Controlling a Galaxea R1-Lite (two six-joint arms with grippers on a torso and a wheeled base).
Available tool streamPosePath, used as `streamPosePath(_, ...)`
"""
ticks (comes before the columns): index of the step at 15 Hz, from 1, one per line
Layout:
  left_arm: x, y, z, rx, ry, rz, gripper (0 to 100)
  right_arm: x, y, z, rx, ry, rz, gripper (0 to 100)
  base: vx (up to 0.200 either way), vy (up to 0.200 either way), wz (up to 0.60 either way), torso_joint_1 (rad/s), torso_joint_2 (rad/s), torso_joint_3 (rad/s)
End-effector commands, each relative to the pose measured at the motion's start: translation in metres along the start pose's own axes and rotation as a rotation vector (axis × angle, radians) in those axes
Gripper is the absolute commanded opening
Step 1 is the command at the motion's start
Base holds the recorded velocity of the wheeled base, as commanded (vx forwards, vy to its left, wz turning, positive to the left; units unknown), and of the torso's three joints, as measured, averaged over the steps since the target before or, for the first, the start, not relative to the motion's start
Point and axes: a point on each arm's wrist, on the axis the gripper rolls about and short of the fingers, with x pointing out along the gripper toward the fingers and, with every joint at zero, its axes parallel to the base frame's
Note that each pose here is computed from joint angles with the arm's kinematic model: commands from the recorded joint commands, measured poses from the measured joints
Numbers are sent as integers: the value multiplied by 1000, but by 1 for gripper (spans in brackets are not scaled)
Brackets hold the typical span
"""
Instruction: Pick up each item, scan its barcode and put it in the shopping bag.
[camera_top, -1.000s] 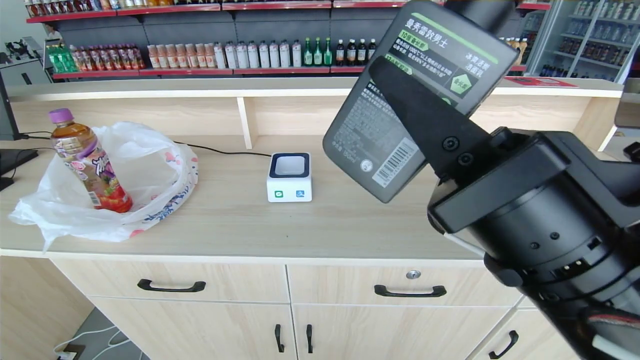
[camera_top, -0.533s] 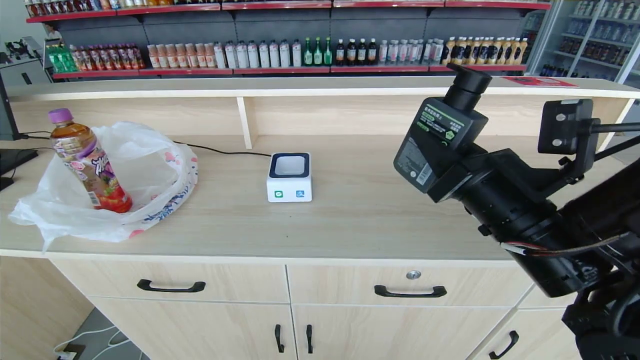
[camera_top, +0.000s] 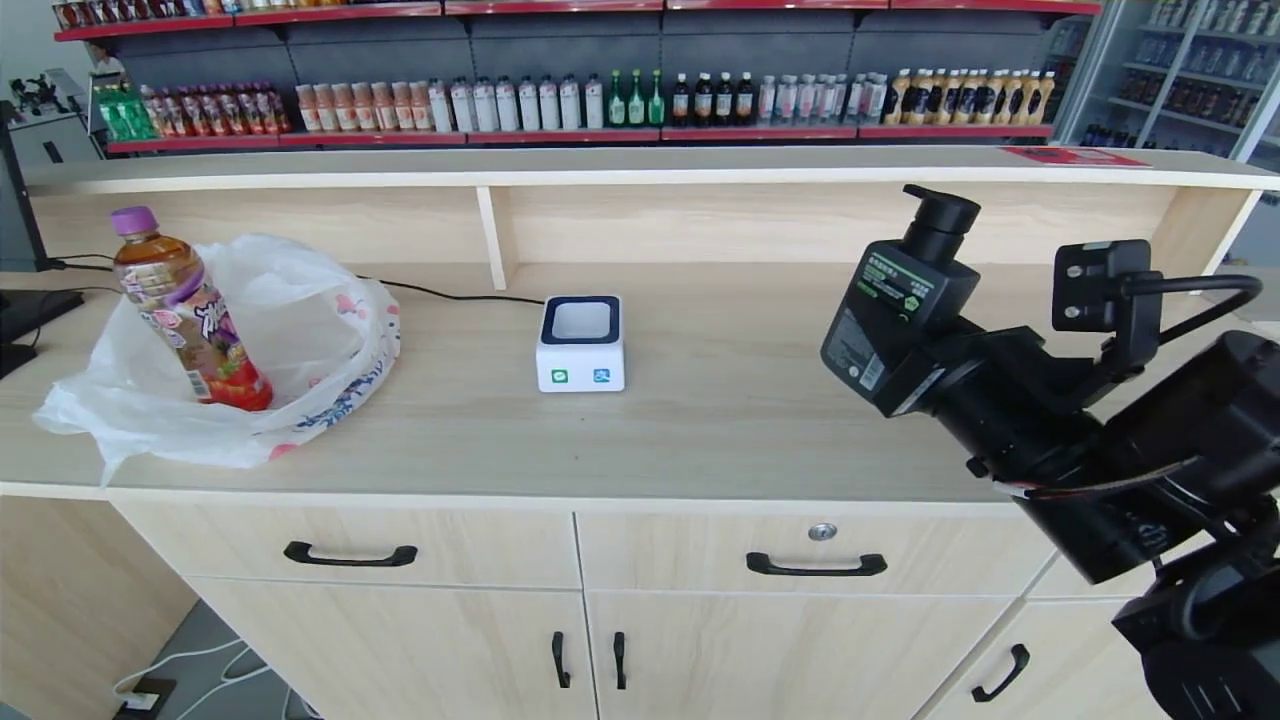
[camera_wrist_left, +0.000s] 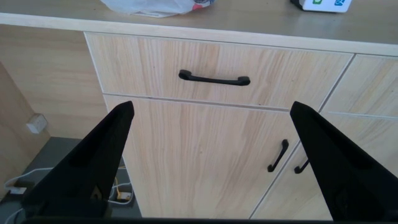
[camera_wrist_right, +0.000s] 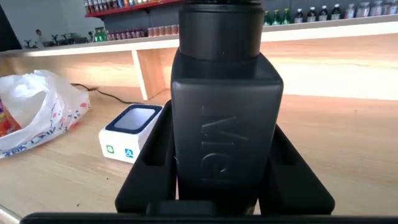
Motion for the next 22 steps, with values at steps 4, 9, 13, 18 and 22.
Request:
streamPosePath(4,0,0,0,0,1,2,100,1,0,1,2,-7,0,0,0,100,0,0,-1,7)
streamPosePath(9,0,0,0,-1,1,2,100,2,0,2,5,-15,0,0,0,200,0,7,5,1)
streamPosePath(13,0,0,0,-1,1,2,100,6,1,-1,10,-12,0,0,0,200,0,5,2,1)
streamPosePath(18,0,0,0,-1,1,0,100,7,1,-2,10,-10,0,0,0,200,0,0,4,3)
streamPosePath(22,0,0,0,-3,1,0,100,9,1,0,13,-21,0,0,0,200,0,0,2,4)
